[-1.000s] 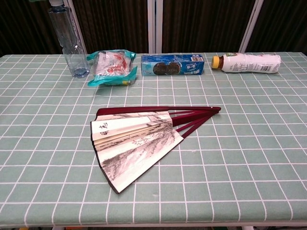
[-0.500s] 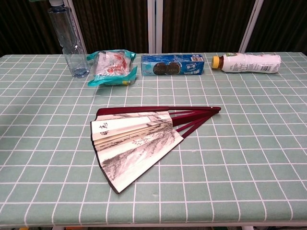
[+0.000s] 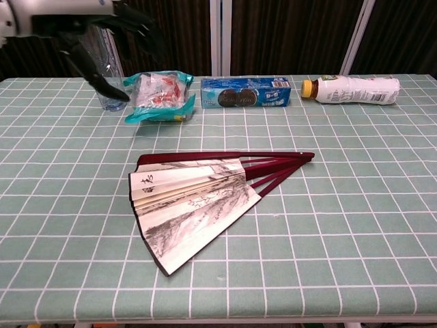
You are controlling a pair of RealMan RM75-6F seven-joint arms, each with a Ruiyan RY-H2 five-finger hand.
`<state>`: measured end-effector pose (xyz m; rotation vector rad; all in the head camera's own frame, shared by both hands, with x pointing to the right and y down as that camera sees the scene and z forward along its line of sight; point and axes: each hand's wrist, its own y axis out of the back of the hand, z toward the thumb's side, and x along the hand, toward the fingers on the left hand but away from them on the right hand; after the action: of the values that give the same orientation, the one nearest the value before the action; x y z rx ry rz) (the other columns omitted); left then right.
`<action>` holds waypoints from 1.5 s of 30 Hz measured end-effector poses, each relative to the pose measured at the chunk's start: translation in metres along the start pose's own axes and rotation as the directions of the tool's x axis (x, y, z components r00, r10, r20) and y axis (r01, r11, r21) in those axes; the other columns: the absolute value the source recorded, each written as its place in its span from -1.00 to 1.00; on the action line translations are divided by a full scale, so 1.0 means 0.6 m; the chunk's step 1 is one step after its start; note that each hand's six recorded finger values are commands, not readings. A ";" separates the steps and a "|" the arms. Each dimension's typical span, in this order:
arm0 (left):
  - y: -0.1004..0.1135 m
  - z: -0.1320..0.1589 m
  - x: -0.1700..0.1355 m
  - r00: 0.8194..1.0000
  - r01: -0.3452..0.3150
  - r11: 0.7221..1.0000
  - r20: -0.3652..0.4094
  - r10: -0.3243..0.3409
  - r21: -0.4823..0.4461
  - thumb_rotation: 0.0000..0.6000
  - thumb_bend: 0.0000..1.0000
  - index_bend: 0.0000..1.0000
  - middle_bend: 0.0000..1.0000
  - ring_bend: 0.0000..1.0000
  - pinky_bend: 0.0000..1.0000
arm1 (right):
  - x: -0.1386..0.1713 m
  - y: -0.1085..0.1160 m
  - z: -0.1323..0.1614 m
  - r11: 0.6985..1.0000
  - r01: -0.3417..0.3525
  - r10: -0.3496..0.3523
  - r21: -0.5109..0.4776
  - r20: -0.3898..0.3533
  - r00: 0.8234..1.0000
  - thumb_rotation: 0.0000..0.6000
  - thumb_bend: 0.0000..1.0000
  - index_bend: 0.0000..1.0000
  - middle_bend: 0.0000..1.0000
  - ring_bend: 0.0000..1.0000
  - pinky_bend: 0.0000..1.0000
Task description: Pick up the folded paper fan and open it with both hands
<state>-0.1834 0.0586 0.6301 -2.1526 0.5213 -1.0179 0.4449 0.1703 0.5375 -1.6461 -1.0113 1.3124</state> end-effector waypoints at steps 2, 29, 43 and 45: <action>-0.009 0.007 0.026 1.000 0.029 0.999 -0.004 -0.029 -0.013 1.00 -0.68 -0.41 -0.41 -0.51 -0.30 | -0.001 -0.001 -0.002 1.000 -0.005 0.005 0.000 0.004 1.000 1.00 -0.56 -1.00 -1.00 -1.00 -1.00; -0.172 0.055 0.209 0.940 0.306 0.952 -0.157 -0.304 -0.010 1.00 -0.44 -0.40 -0.31 -0.33 -0.15 | -0.008 -0.013 -0.014 0.999 -0.038 0.038 0.002 0.035 0.999 1.00 -0.56 -1.00 -1.00 -1.00 -1.00; -0.201 0.070 0.227 0.920 0.347 0.938 -0.195 -0.340 0.000 1.00 -0.36 -0.36 -0.22 -0.22 -0.05 | -0.003 -0.017 -0.031 0.999 -0.041 0.041 -0.006 0.066 0.997 1.00 -0.56 -1.00 -1.00 -1.00 -1.00; -0.203 0.073 0.228 0.919 0.350 0.937 -0.190 -0.344 0.000 1.00 -0.35 -0.34 -0.20 -0.20 -0.05 | -0.003 -0.017 -0.034 0.999 -0.041 0.042 -0.007 0.070 0.997 1.00 -0.56 -1.00 -1.00 -1.00 -1.00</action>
<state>-0.0576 0.0775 0.7690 -2.1763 0.2044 -1.4236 0.4633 0.1706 0.5508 -1.6432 -1.0276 1.4047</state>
